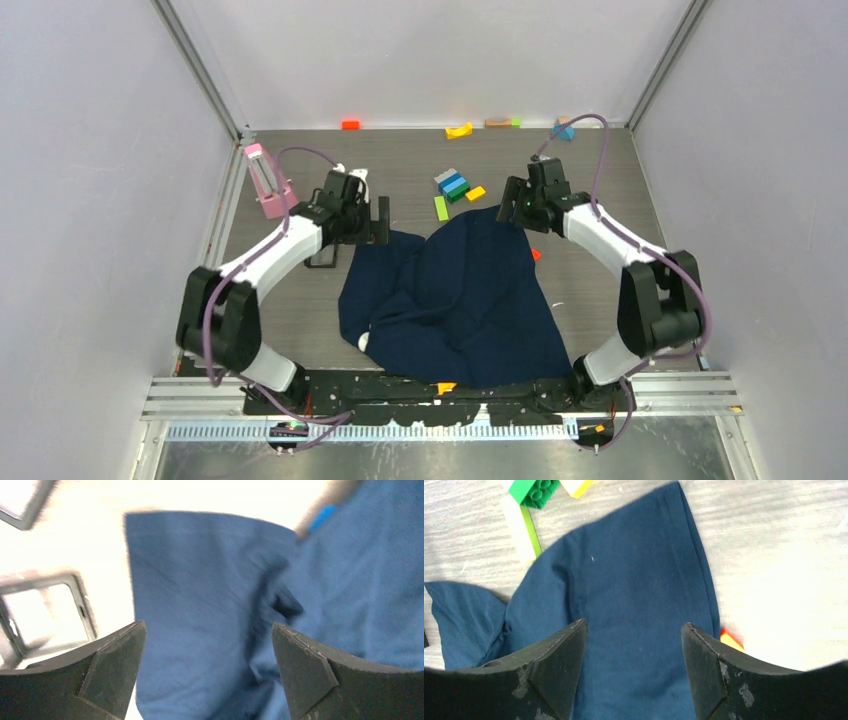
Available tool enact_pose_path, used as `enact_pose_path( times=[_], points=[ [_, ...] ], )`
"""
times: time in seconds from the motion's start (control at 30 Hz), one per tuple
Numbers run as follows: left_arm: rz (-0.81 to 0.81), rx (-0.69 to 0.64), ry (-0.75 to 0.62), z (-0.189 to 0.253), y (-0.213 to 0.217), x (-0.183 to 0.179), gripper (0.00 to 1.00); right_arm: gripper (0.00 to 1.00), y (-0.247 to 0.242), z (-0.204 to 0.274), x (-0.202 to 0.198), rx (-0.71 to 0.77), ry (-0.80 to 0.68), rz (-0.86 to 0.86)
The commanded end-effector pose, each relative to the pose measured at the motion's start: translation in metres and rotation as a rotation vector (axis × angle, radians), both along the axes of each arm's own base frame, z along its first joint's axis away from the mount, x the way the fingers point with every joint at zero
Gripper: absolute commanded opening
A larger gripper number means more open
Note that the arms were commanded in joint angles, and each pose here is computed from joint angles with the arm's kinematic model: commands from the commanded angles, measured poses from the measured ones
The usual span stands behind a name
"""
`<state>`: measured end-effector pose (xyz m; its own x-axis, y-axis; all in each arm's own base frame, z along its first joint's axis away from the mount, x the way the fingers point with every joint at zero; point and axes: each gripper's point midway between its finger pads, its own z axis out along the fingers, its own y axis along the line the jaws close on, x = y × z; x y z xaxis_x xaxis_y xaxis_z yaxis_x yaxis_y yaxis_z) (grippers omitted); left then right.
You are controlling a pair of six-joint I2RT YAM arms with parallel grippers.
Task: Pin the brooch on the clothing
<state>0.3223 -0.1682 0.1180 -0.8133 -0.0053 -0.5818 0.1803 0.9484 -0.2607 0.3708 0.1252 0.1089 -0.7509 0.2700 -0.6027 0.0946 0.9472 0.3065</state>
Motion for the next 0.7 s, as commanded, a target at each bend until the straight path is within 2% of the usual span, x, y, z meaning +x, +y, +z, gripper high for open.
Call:
enact_pose_path(
  times=[0.0,0.17,0.33,0.47,0.67],
  points=[
    [0.116,0.063,-0.064,-0.011,0.026,0.057,1.00,0.73,0.004,0.000,0.043,0.033,-0.024,0.054],
    [0.152,0.102,-0.014,-0.041,0.038,0.080,1.00,0.72,-0.006,-0.018,0.075,0.033,0.012,0.028],
    [0.155,0.111,0.009,-0.062,0.040,0.092,0.99,0.71,-0.018,-0.043,0.091,-0.028,0.065,0.007],
    [0.124,0.033,0.021,-0.071,0.023,0.097,0.85,0.69,-0.020,-0.052,0.100,-0.050,0.084,0.004],
    [0.140,0.060,0.086,-0.094,0.026,0.095,0.74,0.67,-0.017,-0.067,0.105,-0.043,0.116,0.013]
  ],
)
